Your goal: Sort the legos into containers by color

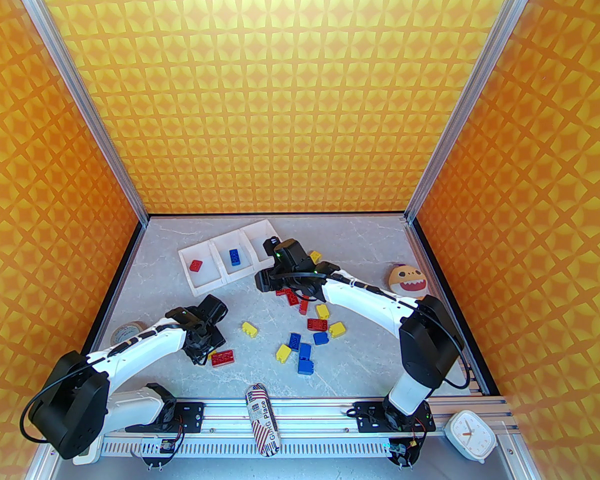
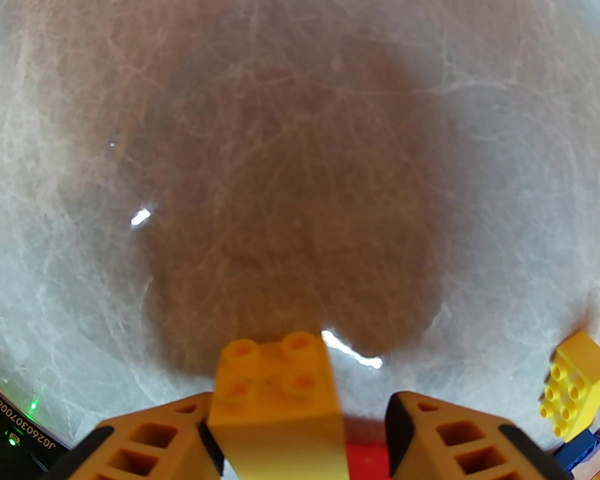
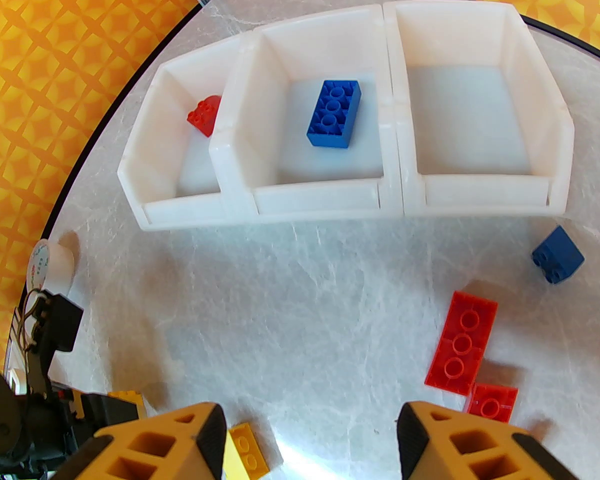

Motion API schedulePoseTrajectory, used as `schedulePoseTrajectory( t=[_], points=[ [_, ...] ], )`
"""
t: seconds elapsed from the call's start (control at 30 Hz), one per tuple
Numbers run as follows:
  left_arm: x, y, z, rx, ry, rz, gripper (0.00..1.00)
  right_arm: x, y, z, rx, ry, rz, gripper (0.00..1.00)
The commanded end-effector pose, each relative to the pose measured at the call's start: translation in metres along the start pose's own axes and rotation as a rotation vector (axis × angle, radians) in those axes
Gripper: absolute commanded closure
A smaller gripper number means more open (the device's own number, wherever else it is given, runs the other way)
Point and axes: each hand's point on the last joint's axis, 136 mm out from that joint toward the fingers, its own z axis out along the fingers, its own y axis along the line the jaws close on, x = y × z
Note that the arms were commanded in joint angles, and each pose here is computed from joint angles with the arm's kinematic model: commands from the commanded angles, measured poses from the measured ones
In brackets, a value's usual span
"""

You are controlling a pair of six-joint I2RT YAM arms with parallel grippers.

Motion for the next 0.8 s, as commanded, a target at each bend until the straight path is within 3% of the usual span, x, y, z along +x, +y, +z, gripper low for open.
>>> schedulePoseTrajectory(
  t=[0.0,0.2,0.53,0.77],
  points=[
    [0.001,-0.006,0.004,0.013,0.005,0.006,0.55,-0.003,0.002,-0.012,0.008,-0.022,-0.004,0.39],
    [-0.014,-0.027,-0.006,0.014,-0.019,0.085,0.68,-0.01,0.001,-0.029,0.03,-0.05,0.01,0.39],
    [-0.071,-0.108,-0.065,0.104,-0.098,0.294,0.71,-0.027,-0.017,-0.083,0.133,-0.155,0.047,0.36],
    [-0.114,-0.167,-0.082,0.131,-0.142,0.402,0.72,-0.019,-0.034,-0.112,0.189,-0.2,0.086,0.35]
  ],
)
